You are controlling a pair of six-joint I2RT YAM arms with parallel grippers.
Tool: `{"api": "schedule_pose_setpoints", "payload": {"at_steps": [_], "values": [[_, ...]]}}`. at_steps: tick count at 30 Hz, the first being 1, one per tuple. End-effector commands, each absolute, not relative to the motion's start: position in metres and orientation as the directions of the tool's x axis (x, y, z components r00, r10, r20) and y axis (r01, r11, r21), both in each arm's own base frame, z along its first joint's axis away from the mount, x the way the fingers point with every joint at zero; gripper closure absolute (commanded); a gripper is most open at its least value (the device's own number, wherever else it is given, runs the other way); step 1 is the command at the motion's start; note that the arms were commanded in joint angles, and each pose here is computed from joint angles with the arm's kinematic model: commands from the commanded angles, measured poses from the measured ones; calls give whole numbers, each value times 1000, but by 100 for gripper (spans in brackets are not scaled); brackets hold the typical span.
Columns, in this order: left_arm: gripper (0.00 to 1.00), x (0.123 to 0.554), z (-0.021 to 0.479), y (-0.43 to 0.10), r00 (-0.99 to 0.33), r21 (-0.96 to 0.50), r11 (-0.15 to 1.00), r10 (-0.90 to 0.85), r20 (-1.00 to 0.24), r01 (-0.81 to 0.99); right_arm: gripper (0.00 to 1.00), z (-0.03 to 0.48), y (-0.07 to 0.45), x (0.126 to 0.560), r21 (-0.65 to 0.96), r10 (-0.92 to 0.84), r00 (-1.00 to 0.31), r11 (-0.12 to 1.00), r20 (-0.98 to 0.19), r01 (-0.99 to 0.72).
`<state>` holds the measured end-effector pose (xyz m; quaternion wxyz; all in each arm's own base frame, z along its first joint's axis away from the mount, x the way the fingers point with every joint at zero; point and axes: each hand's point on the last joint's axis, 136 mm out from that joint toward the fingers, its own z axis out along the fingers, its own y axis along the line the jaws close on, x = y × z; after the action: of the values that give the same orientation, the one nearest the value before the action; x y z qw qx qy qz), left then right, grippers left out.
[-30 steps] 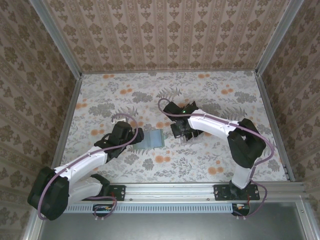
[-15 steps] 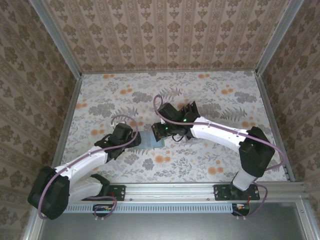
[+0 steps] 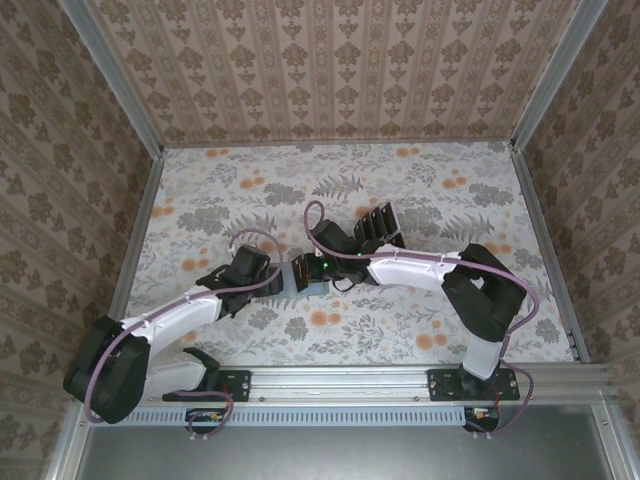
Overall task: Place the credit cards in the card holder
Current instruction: Insert the credit card into the card slot.
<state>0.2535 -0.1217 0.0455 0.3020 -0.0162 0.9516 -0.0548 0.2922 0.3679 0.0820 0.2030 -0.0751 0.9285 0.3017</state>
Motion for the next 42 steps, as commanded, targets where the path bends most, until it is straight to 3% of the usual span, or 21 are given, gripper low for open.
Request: {"api": "schedule_pose_setpoints", "payload": {"at_steps": [1, 22, 42], "values": [[0, 261, 53, -131, -805, -105, 993, -21, -593, 51, 100, 71, 365, 297, 540, 18, -907, 808, -420, -234], [0, 248, 20, -107, -854, 38, 998, -23, -520, -50, 100, 39, 340, 296, 549, 63, -928, 821, -366, -160], [0, 243, 17, -101, -858, 35, 994, -72, -509, -104, 100, 88, 360, 317, 732, 153, -900, 644, -408, -223]]}}
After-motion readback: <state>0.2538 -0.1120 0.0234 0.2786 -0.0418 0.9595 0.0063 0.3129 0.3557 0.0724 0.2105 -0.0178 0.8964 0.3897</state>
